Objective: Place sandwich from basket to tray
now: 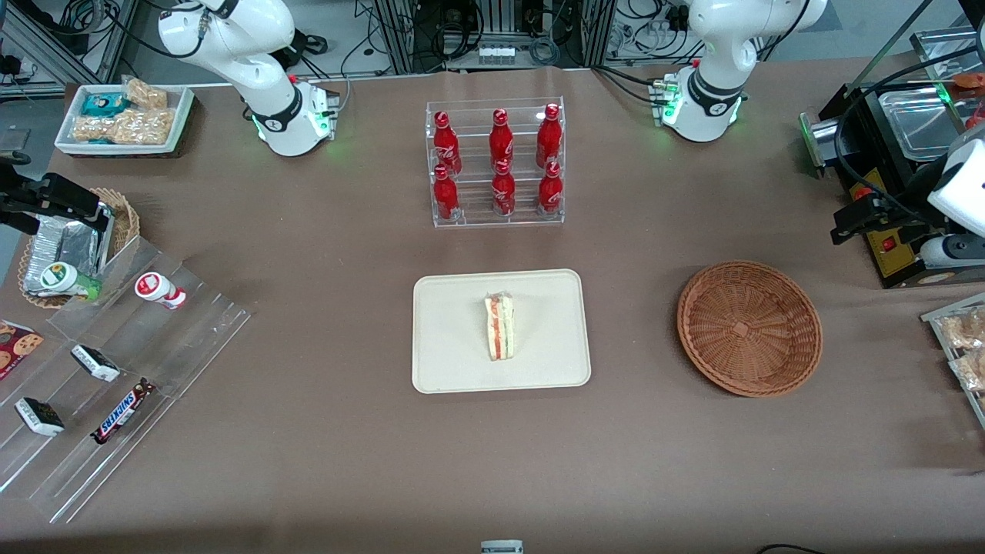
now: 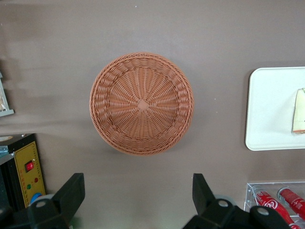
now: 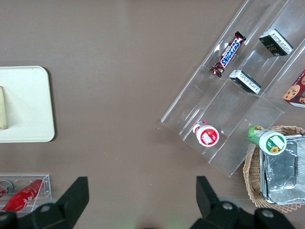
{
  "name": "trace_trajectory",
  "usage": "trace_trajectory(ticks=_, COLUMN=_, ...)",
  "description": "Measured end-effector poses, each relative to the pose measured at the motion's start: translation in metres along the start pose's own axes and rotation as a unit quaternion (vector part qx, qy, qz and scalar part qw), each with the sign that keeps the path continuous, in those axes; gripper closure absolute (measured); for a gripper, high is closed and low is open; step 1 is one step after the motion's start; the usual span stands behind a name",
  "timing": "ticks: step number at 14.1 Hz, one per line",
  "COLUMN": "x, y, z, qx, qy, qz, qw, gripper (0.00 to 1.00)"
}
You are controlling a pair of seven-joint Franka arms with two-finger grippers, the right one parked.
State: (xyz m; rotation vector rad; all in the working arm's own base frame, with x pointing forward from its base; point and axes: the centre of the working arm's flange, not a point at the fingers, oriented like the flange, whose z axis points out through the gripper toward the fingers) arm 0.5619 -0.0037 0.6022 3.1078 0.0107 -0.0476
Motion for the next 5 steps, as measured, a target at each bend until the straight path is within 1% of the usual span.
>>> trace_trajectory(ticks=5, x=0.0005, y=0.0004, z=-0.0009, qx=0.000, qy=0.003, qz=0.000, qw=1.0000, gripper=0.00)
